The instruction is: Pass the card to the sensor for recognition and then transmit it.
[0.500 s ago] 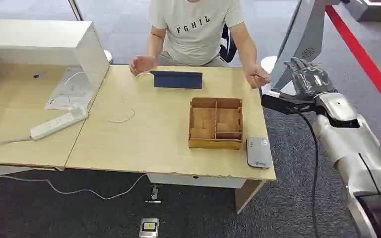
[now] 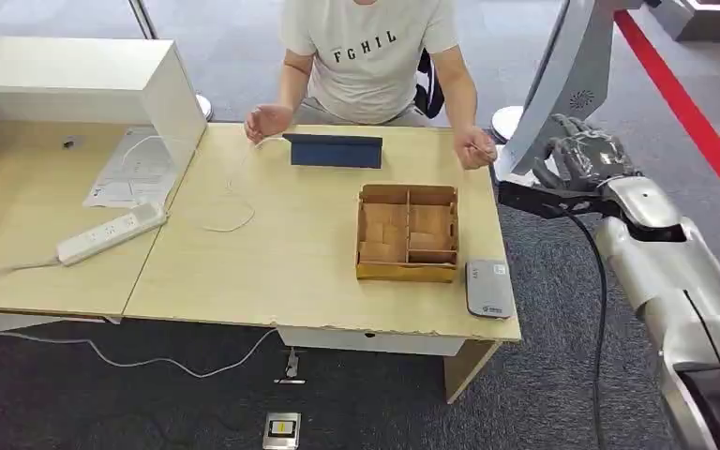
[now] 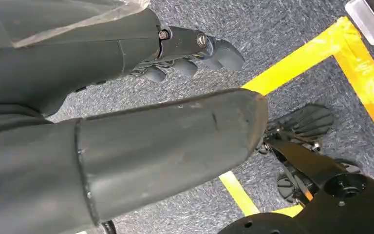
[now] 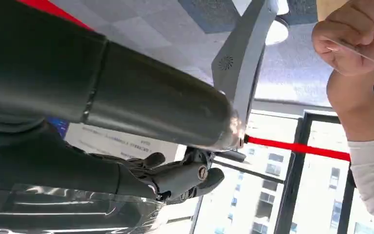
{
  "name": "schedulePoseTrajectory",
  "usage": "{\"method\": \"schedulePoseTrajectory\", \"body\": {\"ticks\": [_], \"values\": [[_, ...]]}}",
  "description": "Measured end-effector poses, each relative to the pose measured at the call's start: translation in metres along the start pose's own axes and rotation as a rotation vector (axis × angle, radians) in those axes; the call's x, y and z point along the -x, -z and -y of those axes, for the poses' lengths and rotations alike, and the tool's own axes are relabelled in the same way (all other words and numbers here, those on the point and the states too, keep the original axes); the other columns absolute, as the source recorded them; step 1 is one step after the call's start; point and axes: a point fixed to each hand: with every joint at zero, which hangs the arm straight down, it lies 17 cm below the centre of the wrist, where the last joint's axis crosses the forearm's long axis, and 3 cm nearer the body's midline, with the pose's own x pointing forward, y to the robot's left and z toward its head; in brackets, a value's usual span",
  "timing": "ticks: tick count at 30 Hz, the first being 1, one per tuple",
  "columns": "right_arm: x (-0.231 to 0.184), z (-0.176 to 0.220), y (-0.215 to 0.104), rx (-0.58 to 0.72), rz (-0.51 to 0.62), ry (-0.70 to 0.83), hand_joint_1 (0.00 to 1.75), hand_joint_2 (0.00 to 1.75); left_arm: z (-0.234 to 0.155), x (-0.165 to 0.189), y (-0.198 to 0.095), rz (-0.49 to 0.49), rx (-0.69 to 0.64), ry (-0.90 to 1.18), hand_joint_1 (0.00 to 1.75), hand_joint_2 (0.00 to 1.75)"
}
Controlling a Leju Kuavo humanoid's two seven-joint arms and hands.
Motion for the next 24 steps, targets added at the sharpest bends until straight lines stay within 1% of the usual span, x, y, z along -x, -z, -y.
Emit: {"method": "schedulePoseTrajectory", "body": {"ticks": [3, 4, 7, 10, 12, 13, 14, 16, 17, 18, 19, 20, 21, 22, 24], "values": [[0.0002, -0.0001, -0.0001, 0.0, 0.0, 0.0, 1.75, 0.0, 0.0002, 0.001, -0.0002, 0.0, 0.0, -0.002, 0.0, 0.0], [-0.0001, 0.0, 0.0, 0.0, 0.0, 0.0, 1.75, 1.75, 0.0003, 0.0011, -0.0003, -0.001, 0.0, -0.001, 0.0, 0.0], [-0.0018, 0.0001, 0.0, 0.001, 0.01, 0.004, 1.75, 1.75, 0.0004, 0.0014, -0.0004, 0.001, 0.0, -0.003, 0.0, 0.0], [-0.0039, -0.0001, 0.0, 0.0, 0.02, 0.009, 1.71, 1.75, 0.0004, 0.0015, -0.0005, 0.002, -0.001, -0.006, 0.0, 0.0], [-0.0042, -0.0001, 0.0001, 0.0, 0.021, 0.009, 1.54, 1.75, 0.0004, 0.0015, -0.0005, 0.003, -0.001, -0.007, 0.0, 0.0], [-0.0045, -0.0002, 0.0001, -0.001, 0.022, 0.008, 1.12, 1.75, 0.0004, 0.0015, -0.0005, 0.003, -0.001, -0.008, 0.0, 0.0], [-0.0048, -0.0002, 0.0002, -0.001, 0.023, 0.006, 1.5, 1.75, 0.0003, 0.0015, -0.0005, 0.003, -0.002, -0.009, 0.0, 0.0], [-0.0051, -0.0002, 0.0003, -0.001, 0.022, 0.006, 1.52, 1.75, 0.0003, 0.0015, -0.0005, 0.003, -0.002, -0.01, 0.0, 0.0], [-0.0052, -0.0001, 0.0004, -0.001, 0.022, 0.006, 1.38, 1.75, 0.0003, 0.0015, -0.0005, 0.003, -0.002, -0.01, 0.0, 0.0], [-0.0048, -0.0003, 0.0004, -0.002, 0.019, 0.0, 0.94, 1.75, 0.0003, 0.0016, -0.0005, 0.003, -0.002, -0.01, 0.0, 0.0], [-0.0041, -0.0001, 0.0005, -0.001, 0.014, -0.002, 1.03, 1.75, 0.0003, 0.0017, -0.0006, 0.003, -0.002, -0.01, 0.0, 0.0], [-0.004, -0.0001, 0.0005, -0.001, 0.014, -0.003, 0.73, 1.75, 0.0004, 0.0018, -0.0006, 0.003, -0.002, -0.01, 0.0, 0.0], [-0.0039, 0.0002, 0.0006, 0.0, 0.013, -0.004, 0.56, 1.75, 0.0004, 0.0019, -0.0006, 0.002, -0.002, -0.01, 0.0, 0.0], [-0.0038, 0.0003, 0.0006, 0.001, 0.012, -0.004, 0.0, 0.0, 0.0004, 0.0018, -0.0006, 0.002, -0.002, -0.01, 0.0, 0.0], [-0.0037, 0.0004, 0.0006, 0.001, 0.013, -0.008, 0.0, 0.0, 0.0004, 0.0019, -0.0006, 0.002, -0.002, -0.01, 0.0, 0.0]]}}
